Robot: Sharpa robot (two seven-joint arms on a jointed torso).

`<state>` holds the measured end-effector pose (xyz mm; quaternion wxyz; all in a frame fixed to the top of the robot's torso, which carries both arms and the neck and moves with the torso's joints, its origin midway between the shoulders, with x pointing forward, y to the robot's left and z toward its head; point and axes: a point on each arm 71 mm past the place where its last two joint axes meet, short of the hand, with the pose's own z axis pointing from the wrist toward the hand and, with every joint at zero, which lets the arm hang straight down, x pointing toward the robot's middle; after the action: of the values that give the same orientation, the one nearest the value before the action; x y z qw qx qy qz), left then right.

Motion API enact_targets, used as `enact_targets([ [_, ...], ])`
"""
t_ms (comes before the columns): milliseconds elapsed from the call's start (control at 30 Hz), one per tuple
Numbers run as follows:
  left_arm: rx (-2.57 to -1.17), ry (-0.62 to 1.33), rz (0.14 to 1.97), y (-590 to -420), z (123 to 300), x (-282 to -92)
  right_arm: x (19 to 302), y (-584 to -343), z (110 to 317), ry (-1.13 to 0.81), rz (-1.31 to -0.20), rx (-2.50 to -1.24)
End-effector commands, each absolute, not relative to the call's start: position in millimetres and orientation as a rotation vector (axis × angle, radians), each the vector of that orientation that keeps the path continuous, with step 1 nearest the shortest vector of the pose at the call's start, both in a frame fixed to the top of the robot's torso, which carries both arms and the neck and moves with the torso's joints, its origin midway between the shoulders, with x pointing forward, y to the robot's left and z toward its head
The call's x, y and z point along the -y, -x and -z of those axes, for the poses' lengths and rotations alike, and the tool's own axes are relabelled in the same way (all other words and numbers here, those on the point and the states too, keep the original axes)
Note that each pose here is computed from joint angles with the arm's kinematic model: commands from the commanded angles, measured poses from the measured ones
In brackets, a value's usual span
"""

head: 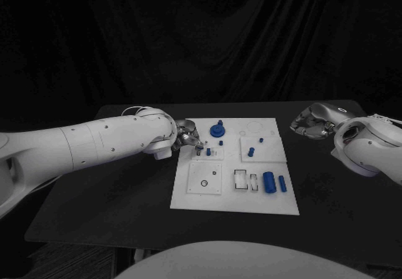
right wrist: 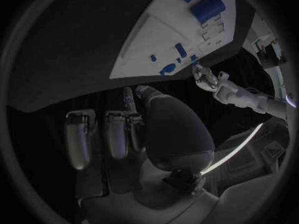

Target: Assemble the parts on the task board

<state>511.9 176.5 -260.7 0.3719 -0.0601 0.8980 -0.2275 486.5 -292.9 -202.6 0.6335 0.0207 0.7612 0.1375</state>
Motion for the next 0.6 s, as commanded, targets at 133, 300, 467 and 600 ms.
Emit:
enact_targets([
  [133,-2.296,0.103,0.645,-517.3,243.9,-176.7,295.4,-485.9,203.4,-0.061,-0.292,-1.749],
  [300,-2.403,0.056,0.566,-524.1,236.2,-181.0,294.6,-486.0,203.4,-0.061,-0.293,-1.749],
  [467,-2.481,0.035,0.472,-529.0,235.4,-181.2,293.0,-486.1,203.3,-0.059,-0.296,-1.749],
  [600,-2.521,0.029,0.401,-532.4,236.3,-180.2,292.2,-486.1,203.3,-0.058,-0.298,-1.749],
])
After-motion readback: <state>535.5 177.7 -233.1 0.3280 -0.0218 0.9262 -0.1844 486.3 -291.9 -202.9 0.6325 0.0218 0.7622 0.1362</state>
